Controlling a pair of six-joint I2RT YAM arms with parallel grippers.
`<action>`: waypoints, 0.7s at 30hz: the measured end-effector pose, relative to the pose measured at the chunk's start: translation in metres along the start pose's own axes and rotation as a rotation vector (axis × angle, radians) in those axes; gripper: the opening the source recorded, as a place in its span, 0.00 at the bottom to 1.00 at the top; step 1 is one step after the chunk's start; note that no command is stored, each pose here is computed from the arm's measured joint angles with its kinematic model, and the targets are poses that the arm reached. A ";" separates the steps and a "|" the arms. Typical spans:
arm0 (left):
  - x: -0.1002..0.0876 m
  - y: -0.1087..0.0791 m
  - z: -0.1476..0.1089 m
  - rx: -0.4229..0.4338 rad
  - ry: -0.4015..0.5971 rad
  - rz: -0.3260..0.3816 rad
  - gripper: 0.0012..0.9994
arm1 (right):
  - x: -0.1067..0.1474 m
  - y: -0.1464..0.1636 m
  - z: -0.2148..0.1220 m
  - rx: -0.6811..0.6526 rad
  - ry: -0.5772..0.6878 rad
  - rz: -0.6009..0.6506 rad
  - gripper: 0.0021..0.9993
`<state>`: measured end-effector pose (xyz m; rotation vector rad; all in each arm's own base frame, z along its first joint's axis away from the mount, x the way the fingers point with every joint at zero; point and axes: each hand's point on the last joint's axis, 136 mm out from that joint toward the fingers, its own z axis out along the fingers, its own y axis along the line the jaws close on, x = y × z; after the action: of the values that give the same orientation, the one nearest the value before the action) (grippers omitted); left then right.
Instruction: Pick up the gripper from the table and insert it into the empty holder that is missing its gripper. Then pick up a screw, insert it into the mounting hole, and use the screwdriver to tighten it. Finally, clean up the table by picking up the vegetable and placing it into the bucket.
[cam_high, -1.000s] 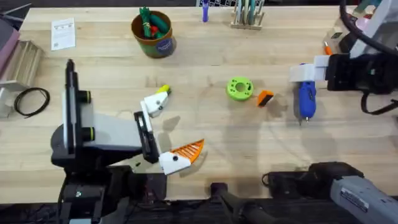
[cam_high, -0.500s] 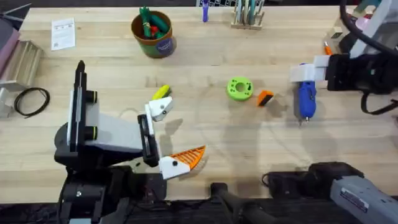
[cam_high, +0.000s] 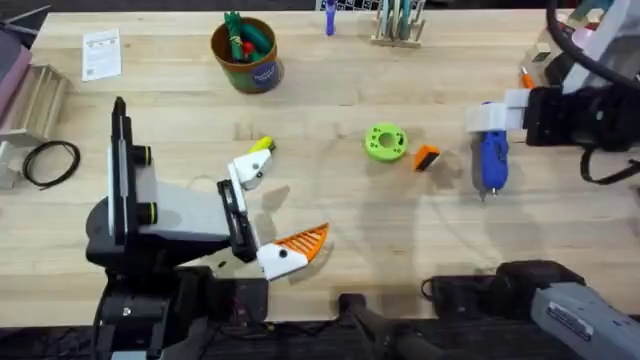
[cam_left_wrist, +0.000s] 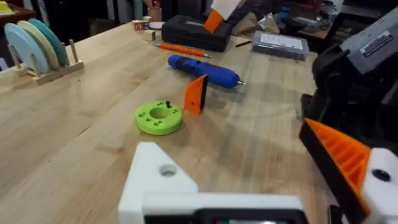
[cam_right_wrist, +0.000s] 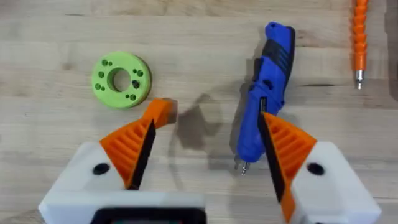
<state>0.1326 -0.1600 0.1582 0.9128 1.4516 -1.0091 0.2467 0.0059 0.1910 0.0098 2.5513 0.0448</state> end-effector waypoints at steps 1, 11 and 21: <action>0.000 0.001 0.000 -0.003 0.000 0.000 0.99 | 0.000 0.000 0.000 0.000 0.000 0.000 0.99; 0.000 0.001 0.000 -0.008 0.000 0.001 0.99 | 0.000 0.000 0.000 0.000 0.000 0.000 0.99; 0.000 0.001 0.000 -0.008 0.000 0.001 0.99 | 0.000 0.000 0.000 0.000 0.000 0.000 0.99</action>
<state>0.1339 -0.1596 0.1582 0.9079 1.4537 -1.0017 0.2467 0.0060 0.1910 0.0096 2.5513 0.0448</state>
